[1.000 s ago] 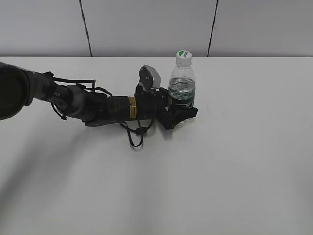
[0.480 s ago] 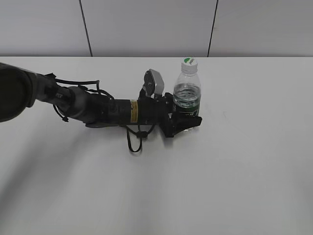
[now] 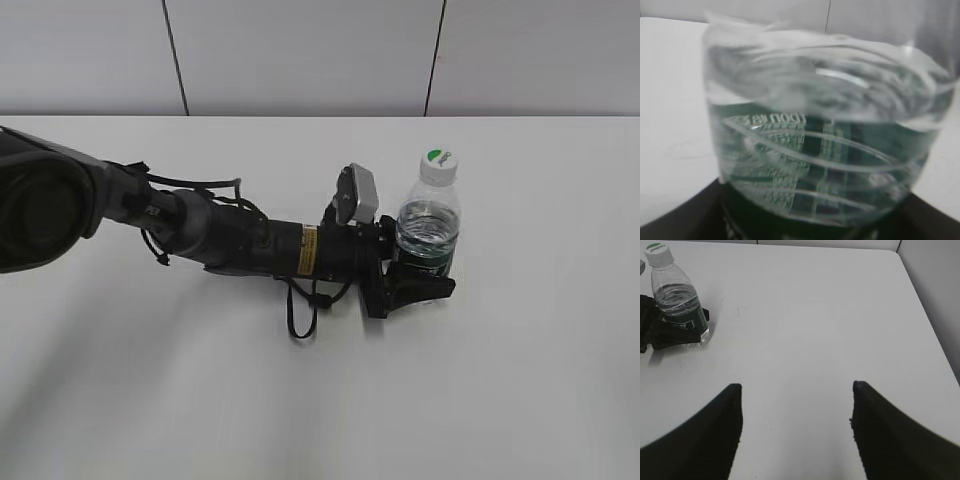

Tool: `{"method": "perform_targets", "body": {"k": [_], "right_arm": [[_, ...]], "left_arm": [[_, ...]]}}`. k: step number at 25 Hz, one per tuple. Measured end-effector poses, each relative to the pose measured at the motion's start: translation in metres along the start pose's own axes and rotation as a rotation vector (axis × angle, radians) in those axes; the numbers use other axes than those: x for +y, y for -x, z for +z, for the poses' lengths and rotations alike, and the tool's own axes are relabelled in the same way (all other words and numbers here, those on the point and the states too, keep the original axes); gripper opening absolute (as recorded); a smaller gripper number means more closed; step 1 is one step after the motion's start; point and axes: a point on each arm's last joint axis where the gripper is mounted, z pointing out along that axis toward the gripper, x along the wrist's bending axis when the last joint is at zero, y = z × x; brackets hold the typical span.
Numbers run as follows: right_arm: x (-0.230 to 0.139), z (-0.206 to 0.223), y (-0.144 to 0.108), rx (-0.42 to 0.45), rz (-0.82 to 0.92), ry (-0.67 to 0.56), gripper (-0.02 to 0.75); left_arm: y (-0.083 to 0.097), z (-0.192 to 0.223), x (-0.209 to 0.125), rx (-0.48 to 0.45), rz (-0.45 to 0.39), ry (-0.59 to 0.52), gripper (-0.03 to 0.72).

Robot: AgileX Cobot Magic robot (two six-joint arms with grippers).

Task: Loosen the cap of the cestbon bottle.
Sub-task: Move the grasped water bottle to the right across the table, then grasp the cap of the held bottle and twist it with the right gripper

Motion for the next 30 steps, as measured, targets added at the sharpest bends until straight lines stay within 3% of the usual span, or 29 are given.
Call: {"method": "perform_targets", "body": {"k": [6,12,24,30], "right_arm": [[0.004,0.0,-0.001,0.012,0.008,0.008,0.521],[0.049,0.016,0.001,0.081,0.045,-0.037,0.521],[0.109,0.124,-0.024,0.446,0.086,-0.464,0.521],[0.128,0.169,-0.049,0.554,0.057,-0.571,0.521]], "left_arm": [[0.005,0.005,0.0,-0.016,0.003,-0.002,0.504],[0.005,0.005,0.0,-0.016,0.002,-0.002,0.504],[0.005,0.005,0.001,-0.016,0.0,-0.001,0.504],[0.005,0.005,0.001,-0.016,0.0,0.0,0.504]]}}
